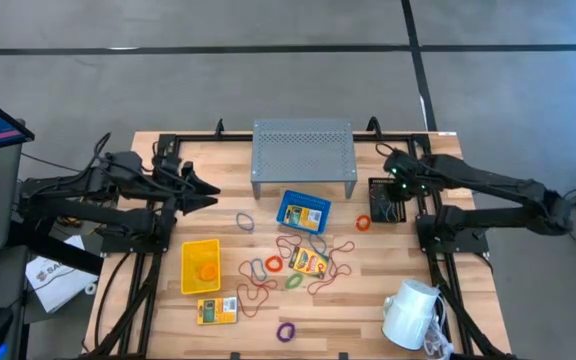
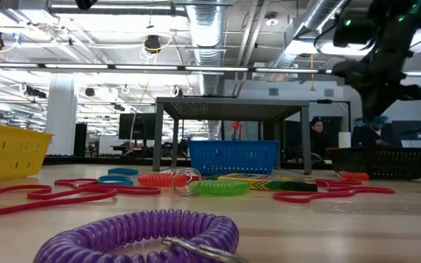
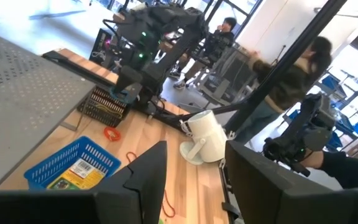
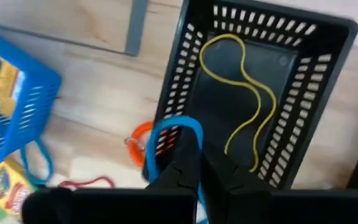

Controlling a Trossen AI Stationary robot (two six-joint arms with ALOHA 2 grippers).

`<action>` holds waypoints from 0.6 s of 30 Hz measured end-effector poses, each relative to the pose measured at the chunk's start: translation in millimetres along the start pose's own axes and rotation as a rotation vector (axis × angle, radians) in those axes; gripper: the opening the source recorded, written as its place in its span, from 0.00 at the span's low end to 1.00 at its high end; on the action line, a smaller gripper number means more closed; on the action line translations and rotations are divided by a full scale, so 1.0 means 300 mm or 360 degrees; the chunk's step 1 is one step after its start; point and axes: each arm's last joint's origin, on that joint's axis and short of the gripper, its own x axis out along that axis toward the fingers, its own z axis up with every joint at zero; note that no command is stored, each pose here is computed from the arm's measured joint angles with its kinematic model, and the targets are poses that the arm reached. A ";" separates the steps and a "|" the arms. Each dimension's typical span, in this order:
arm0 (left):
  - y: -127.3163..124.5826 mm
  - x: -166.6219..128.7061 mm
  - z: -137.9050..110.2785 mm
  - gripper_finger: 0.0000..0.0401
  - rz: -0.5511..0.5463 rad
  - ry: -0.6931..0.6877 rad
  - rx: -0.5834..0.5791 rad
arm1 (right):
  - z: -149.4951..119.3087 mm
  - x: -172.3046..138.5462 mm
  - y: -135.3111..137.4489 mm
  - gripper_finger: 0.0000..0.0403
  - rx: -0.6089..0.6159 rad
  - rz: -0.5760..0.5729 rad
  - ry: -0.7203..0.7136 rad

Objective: Pick & Place Office Desk Supplies
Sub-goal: Put the blue rubber band into the black bin

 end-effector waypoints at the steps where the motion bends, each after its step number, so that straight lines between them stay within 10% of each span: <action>1: 0.002 0.010 -0.003 0.39 0.0009 0.0016 0.0002 | 0.010 0.011 -0.001 0.00 -0.0023 -0.0020 0.0018; 18: 0.015 0.111 -0.019 0.39 0.0069 0.0096 -0.0165 | 0.095 0.114 -0.034 0.11 -0.0096 -0.0164 0.0278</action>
